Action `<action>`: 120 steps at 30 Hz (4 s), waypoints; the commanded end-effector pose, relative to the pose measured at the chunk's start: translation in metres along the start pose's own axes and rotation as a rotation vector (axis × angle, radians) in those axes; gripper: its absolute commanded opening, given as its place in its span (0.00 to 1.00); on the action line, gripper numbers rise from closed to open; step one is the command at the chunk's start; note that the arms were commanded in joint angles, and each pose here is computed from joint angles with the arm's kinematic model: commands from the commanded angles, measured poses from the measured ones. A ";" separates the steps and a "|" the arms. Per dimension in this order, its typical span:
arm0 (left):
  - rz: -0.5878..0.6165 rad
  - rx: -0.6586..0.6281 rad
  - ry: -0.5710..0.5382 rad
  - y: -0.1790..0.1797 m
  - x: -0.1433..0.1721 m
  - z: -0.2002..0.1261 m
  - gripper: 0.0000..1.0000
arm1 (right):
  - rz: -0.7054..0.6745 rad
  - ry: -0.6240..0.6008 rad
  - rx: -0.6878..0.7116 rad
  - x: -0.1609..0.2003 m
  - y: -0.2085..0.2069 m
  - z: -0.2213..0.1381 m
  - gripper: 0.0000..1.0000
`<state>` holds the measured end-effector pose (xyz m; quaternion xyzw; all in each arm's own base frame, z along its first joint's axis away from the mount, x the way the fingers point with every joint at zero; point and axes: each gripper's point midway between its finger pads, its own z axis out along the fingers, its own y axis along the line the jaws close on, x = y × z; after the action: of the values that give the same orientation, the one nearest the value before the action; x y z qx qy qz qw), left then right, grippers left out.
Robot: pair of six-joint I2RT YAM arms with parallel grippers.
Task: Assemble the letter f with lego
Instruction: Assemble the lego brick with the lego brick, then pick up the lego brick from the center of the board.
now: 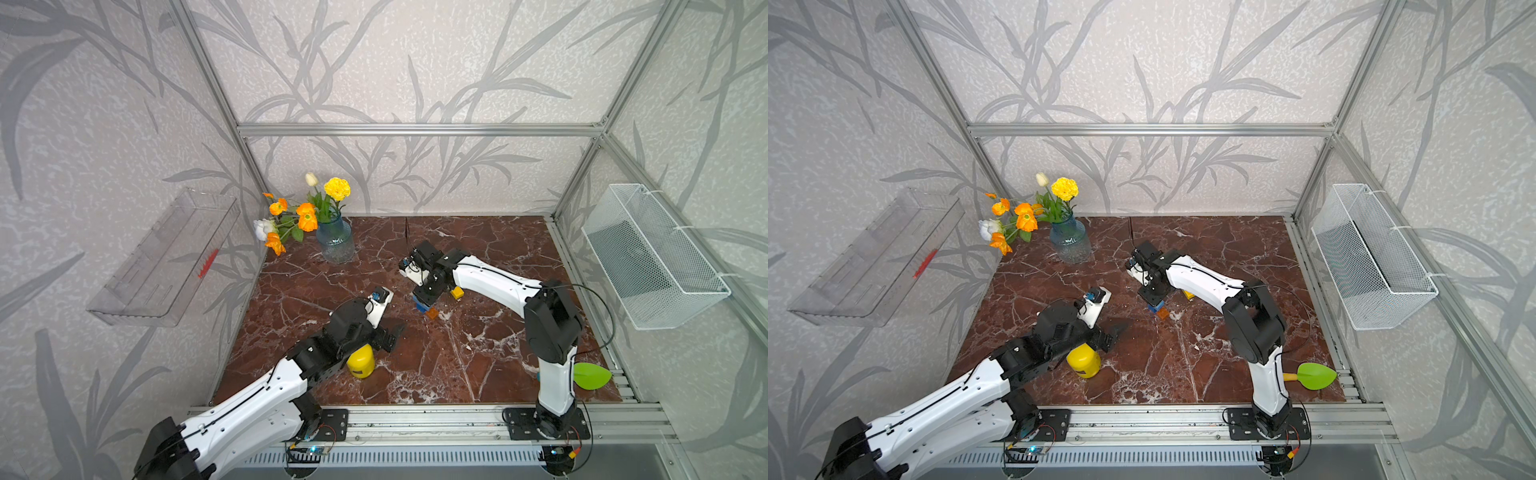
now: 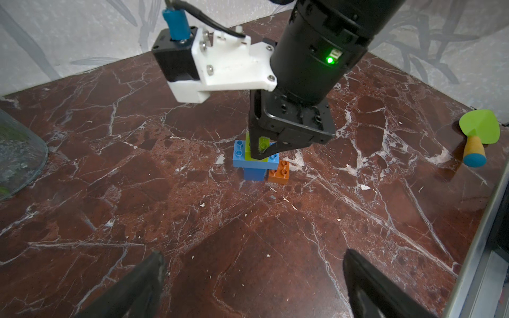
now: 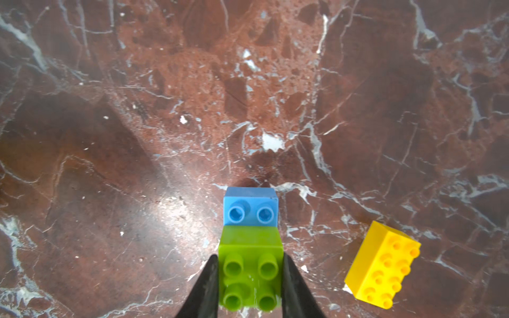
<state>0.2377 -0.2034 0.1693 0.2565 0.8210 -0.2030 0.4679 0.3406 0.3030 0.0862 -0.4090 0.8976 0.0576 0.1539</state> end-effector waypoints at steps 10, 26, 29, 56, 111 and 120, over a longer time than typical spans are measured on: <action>-0.040 0.281 -0.009 -0.018 -0.007 0.030 0.99 | 0.010 0.019 -0.033 -0.001 -0.025 0.011 0.26; -0.019 0.235 0.069 -0.004 0.016 0.042 0.99 | 0.005 -0.010 -0.048 -0.007 -0.022 0.001 0.35; -0.019 0.232 0.073 -0.004 0.019 0.042 0.99 | 0.006 -0.042 -0.050 -0.011 -0.021 -0.004 0.41; 0.035 0.340 0.176 -0.027 0.037 0.049 0.99 | 0.173 -0.267 0.013 0.047 -0.008 -0.041 0.51; 0.029 0.334 0.188 -0.027 0.039 0.051 0.99 | 0.188 -0.200 -0.033 0.057 0.006 0.041 0.38; 0.030 0.337 0.189 -0.028 0.039 0.051 0.99 | 0.181 -0.197 -0.042 0.060 0.008 0.040 0.31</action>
<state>0.2339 -0.2406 0.1048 0.3541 0.8187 -0.3041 0.3346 0.3069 0.2734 0.0275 -0.3155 0.9113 0.1306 0.2300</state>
